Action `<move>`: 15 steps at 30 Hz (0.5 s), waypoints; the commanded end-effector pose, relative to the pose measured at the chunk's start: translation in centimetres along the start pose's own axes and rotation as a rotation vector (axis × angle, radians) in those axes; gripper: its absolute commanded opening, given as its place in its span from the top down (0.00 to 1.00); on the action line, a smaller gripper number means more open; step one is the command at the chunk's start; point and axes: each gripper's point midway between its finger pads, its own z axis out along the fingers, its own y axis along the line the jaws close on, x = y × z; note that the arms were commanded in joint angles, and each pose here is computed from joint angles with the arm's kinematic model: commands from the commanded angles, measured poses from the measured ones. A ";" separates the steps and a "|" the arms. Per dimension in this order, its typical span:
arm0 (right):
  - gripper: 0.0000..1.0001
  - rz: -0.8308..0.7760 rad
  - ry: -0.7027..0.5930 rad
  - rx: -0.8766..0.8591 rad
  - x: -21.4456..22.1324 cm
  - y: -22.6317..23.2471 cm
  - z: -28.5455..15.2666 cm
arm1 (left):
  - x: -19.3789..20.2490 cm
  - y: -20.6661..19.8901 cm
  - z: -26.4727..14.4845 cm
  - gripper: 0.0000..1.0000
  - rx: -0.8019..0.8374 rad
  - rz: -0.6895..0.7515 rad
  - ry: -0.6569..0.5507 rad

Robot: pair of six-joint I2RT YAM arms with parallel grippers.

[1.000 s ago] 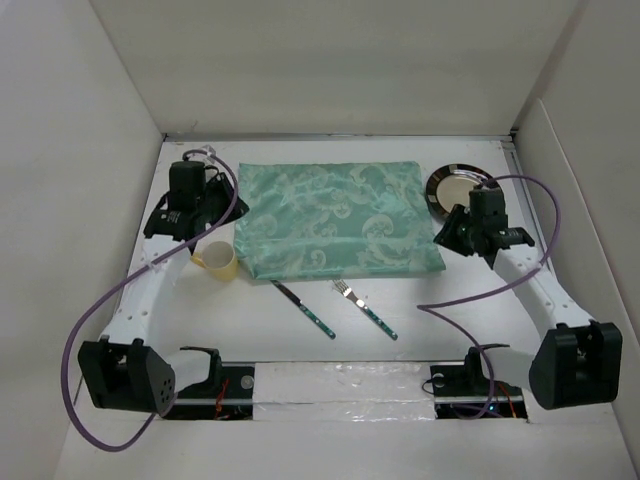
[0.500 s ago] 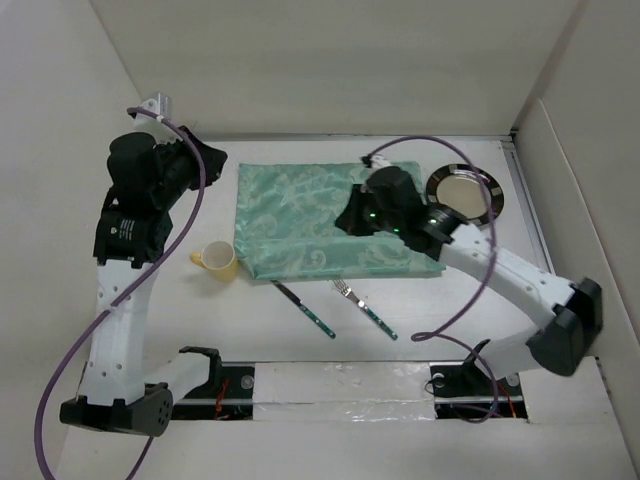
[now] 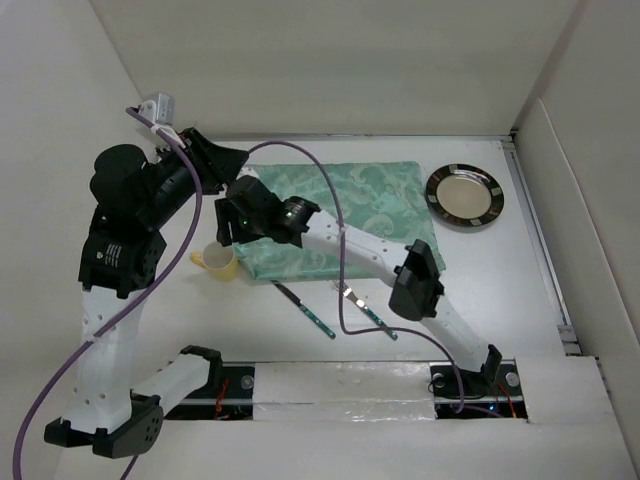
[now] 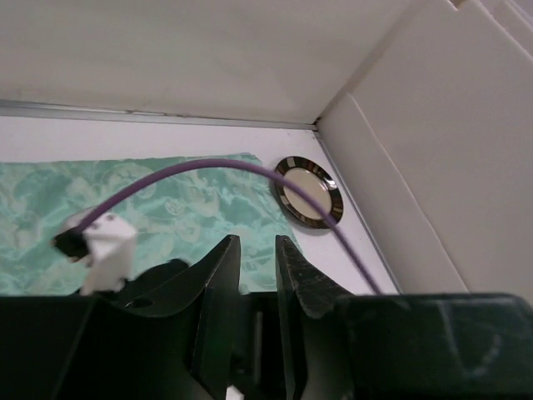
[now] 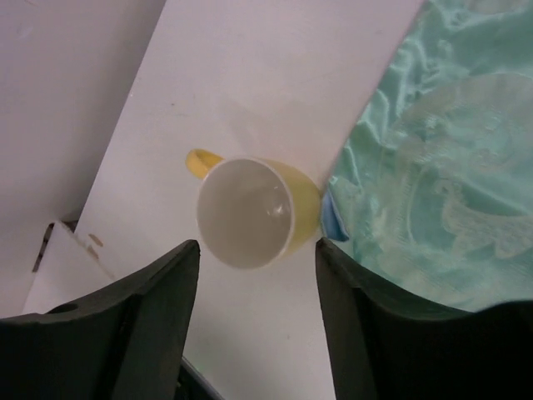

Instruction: Set the dinner table for one person

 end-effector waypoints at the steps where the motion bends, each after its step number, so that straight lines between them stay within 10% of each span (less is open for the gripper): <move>1: 0.36 -0.030 0.047 0.038 1.5 0.2 1.0 | -0.3 -1.9 -0.8 0.79 0.058 0.021 -0.030; 11: 0.46 0.015 0.063 0.025 3.5 0.0 4.7 | 1.8 -1.5 0.1 0.78 0.042 0.062 0.031; 15: 0.68 0.045 0.048 0.015 3.5 0.3 5.1 | 1.6 -1.8 0.3 0.78 0.040 0.083 0.023</move>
